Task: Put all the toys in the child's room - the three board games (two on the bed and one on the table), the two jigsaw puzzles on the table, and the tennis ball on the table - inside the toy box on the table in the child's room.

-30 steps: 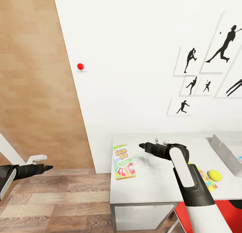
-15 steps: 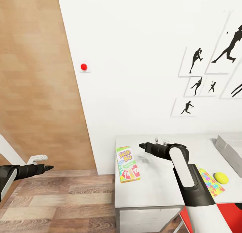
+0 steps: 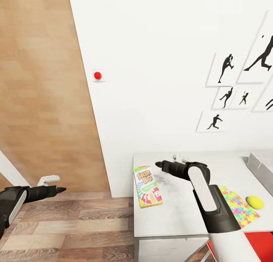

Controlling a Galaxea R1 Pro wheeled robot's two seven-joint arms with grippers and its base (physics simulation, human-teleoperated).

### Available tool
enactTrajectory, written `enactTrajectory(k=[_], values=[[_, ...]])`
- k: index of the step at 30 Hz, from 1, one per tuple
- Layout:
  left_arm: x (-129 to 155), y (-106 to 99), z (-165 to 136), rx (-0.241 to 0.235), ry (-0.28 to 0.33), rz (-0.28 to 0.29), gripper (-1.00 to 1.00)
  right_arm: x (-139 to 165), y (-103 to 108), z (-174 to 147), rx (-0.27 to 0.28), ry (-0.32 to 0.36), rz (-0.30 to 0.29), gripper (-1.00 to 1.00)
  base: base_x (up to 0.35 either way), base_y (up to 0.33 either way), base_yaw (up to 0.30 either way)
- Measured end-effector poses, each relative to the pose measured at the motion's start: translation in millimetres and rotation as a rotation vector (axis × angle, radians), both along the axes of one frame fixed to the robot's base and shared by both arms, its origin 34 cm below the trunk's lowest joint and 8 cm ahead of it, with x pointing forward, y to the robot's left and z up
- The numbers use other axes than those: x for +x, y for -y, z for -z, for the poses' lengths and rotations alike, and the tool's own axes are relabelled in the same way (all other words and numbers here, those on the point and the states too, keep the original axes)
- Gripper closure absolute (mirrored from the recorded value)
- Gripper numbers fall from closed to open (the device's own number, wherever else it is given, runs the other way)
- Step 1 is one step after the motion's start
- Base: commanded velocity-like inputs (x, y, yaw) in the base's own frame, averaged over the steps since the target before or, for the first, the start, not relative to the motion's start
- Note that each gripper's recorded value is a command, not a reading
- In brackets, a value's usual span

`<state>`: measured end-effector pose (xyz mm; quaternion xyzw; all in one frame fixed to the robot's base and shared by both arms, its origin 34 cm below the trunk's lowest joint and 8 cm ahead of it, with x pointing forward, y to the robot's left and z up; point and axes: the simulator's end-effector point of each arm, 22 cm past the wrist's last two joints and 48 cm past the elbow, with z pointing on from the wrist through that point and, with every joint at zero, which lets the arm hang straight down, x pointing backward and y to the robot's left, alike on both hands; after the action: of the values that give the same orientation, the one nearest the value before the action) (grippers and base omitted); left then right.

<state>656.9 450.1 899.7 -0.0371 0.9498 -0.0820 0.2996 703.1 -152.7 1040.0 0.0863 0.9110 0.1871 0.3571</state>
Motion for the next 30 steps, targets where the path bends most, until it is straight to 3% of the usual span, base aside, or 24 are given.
enactTrajectory(k=[6,11,13,19,24,30], values=[[-1,-1,2,0.01,-0.011,-0.004,-1.0,1,7,1,-0.027,0.0,0.029,-1.0,0.0,0.001,0.0],[-3,-17,8,0.082,-0.027,-0.059,-1.0,-1,27,9,-0.101,-0.031,0.087,-1.0,0.0,0.0,0.0],[-1,-11,13,0.09,-0.029,-0.07,-1.0,-2,31,11,-0.116,-0.039,0.099,-1.0,0.0,0.0,0.0],[1,7,20,0.082,-0.031,-0.07,-1.0,-5,35,24,-0.132,-0.078,0.111,-1.0,0.0,0.0,0.0],[2,11,21,0.077,-0.029,-0.066,-1.0,-10,34,44,-0.131,-0.127,0.106,-1.0,0.001,0.079,0.0],[2,12,21,0.073,-0.028,-0.065,-1.0,-12,25,46,-0.118,-0.136,0.098,-1.0,0.016,0.126,0.0]])
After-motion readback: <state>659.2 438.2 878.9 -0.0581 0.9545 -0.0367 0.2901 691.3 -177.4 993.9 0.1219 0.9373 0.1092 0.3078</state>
